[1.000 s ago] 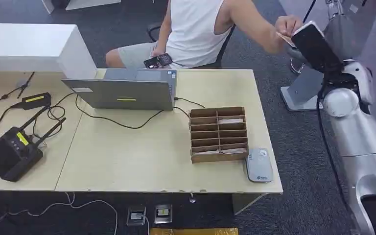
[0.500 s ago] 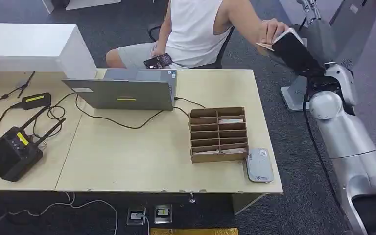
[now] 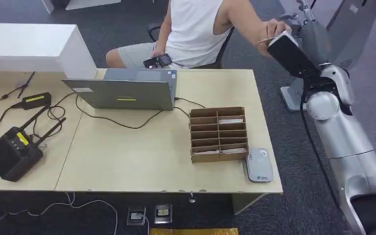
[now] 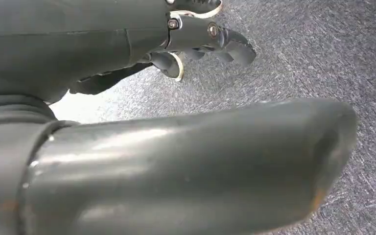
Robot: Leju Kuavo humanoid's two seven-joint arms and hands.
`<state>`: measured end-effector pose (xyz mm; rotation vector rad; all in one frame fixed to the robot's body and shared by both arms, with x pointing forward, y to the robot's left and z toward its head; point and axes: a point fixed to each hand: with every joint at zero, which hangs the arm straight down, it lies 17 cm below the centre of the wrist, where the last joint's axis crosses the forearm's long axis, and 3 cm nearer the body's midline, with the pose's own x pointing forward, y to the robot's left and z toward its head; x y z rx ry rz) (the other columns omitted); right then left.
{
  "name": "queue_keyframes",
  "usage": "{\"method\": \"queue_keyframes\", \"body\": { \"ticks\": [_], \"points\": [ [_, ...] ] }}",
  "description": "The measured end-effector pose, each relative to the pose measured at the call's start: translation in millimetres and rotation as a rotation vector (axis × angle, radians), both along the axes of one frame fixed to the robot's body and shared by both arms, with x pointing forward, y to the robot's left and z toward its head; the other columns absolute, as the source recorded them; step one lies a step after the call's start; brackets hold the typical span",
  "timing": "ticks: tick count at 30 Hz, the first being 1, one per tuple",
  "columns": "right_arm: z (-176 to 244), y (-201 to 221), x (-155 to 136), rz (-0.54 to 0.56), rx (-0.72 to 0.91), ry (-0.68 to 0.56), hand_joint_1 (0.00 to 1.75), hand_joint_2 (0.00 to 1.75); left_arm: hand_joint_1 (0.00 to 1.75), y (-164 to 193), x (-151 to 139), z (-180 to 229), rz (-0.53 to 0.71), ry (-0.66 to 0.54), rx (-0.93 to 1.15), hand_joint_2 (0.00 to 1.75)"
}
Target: Pass the card to the sensor for recognition and then transmit it.
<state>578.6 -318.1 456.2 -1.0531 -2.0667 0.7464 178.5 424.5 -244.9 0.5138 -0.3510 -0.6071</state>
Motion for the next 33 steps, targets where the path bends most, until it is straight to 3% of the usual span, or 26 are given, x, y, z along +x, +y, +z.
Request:
{"method": "queue_keyframes", "body": {
  "ticks": [21, 33],
  "points": [
    [-21, 8, 3, 0.021, -0.044, 0.077, 1.75, 1.75, 0.00, 0, -4, -1, -0.009, 0.007, 0.002, 0.00],
    [-96, -13, -3, 0.088, -0.011, 0.318, 1.75, 1.75, 0.00, 1, -8, -2, -0.004, 0.011, 0.006, 0.00]
  ]
}}
